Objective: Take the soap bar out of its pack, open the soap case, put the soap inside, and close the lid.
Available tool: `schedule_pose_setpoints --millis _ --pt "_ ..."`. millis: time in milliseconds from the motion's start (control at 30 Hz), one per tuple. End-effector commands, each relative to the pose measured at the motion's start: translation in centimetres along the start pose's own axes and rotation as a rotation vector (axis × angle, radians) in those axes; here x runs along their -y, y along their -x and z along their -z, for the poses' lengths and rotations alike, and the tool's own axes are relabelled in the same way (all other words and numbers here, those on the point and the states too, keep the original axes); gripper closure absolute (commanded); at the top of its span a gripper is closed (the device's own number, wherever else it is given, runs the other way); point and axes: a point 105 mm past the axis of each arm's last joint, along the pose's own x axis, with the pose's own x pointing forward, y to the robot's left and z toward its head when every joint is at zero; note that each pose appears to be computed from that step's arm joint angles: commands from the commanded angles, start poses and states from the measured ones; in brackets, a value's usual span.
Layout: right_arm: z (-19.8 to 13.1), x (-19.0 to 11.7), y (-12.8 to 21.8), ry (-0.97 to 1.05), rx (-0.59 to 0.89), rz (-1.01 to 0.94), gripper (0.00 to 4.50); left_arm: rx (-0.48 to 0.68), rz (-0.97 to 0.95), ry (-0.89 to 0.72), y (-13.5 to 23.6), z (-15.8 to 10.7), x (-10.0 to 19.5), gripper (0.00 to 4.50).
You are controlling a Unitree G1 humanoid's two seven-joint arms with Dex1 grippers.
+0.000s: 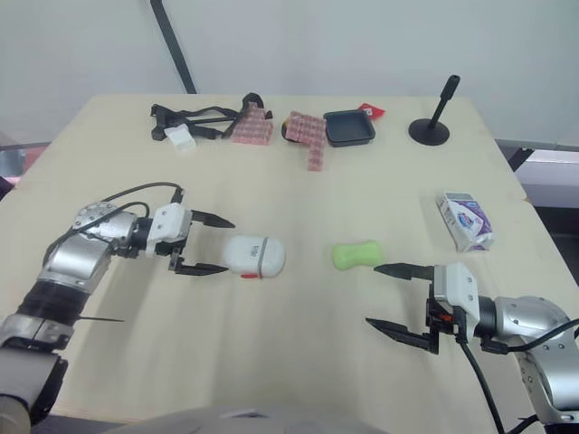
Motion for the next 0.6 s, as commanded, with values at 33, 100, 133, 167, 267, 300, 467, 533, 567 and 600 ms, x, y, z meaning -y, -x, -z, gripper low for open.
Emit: schedule_pose_setpoints --millis 33,100,133,167,267,300,467,533,567,600 --pt "-0.5 0.1 0.3 0.04 -0.003 0.013 0.02 -0.016 0.012 -0.026 -0.2 0.1 -0.2 0.0" --pt "-0.5 0.2 0.3 0.035 0.001 0.024 0.02 -0.012 0.021 -0.022 -0.6 0.3 0.1 0.0" --pt "-0.6 0.2 0.2 0.035 0.002 0.027 0.02 -0.006 0.026 -0.013 -0.9 0.3 0.2 0.0" --pt "-0.6 0.2 0.2 0.035 0.003 0.03 0.02 -0.003 0.031 -0.006 -1.1 0.4 0.4 0.0" --pt "-0.7 0.2 0.2 0.034 0.006 0.035 0.02 -0.011 0.03 -0.011 -1.6 0.8 0.6 0.0" --pt "-0.7 0.3 0.2 0.035 0.005 0.035 0.02 -0.013 0.029 -0.012 -1.7 0.9 0.6 0.0" --pt "-0.7 0.4 0.1 0.032 0.007 0.038 0.02 -0.023 0.014 -0.009 -2.1 1.2 0.4 0.0" --pt "-0.7 0.3 0.1 0.025 0.013 0.041 0.02 -0.031 0.019 -0.018 -2.2 1.5 0.6 0.0" --pt "-0.7 0.3 0.1 0.022 0.015 0.041 0.02 -0.033 0.019 -0.018 -2.2 1.6 0.7 0.0" --pt "-0.7 0.3 0.0 0.02 0.015 0.04 0.02 -0.034 0.018 -0.017 -2.3 1.6 0.7 0.0"
